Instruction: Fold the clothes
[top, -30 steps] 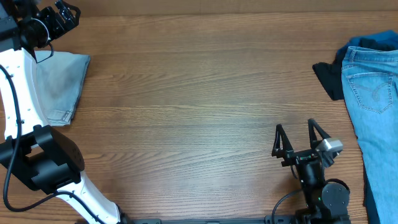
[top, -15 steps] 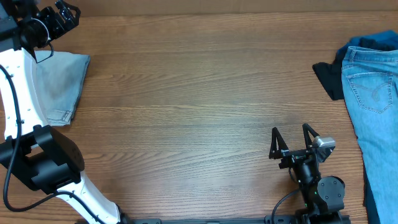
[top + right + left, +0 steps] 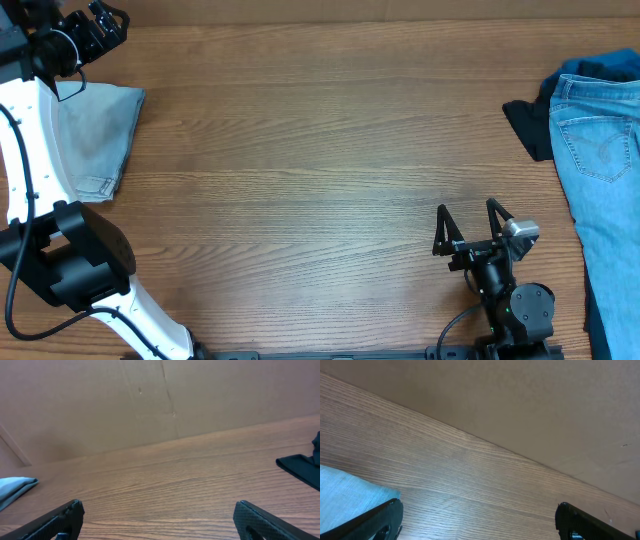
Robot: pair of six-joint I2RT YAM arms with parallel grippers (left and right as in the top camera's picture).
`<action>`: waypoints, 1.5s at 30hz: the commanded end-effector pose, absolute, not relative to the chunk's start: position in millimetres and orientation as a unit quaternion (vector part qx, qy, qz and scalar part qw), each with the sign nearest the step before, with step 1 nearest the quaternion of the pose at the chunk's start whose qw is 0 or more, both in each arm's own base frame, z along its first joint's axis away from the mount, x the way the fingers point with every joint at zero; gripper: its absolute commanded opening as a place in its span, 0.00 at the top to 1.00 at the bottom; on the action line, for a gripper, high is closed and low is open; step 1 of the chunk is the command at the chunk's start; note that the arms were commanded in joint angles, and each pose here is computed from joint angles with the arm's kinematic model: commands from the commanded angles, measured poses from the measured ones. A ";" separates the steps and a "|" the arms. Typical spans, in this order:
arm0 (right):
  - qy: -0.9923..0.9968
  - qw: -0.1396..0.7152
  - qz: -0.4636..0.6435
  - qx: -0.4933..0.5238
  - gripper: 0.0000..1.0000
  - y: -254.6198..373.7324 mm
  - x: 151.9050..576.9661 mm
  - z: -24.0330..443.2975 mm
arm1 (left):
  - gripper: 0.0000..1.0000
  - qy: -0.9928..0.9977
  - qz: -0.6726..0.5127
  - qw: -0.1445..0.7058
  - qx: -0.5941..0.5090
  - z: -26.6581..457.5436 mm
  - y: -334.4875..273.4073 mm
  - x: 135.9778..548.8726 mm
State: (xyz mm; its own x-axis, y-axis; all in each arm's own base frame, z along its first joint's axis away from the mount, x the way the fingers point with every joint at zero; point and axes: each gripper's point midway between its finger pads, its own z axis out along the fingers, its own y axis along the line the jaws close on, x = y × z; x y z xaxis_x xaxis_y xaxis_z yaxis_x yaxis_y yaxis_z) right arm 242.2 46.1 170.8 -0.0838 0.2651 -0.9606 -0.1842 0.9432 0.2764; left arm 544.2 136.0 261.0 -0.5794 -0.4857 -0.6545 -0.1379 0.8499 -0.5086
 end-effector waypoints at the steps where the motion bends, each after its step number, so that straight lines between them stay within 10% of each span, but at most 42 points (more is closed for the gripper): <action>1: 0.715 0.680 0.161 0.033 0.00 43.0 242.8 169.5 | 0.00 0.864 -0.212 0.419 -0.183 257.8 135.2 545.7; 13: 0.715 0.680 0.161 0.033 0.00 43.0 242.8 169.5 | 0.00 0.851 -0.152 0.480 -0.151 355.7 84.6 505.5; 27: 0.715 0.680 0.161 0.033 0.00 43.0 242.8 169.5 | 0.00 0.763 -0.219 0.608 0.014 515.4 -61.0 365.5; 45: 0.715 0.680 0.161 0.033 0.00 43.0 242.8 169.5 | 0.00 0.843 -0.197 0.499 -0.030 276.1 -52.5 241.2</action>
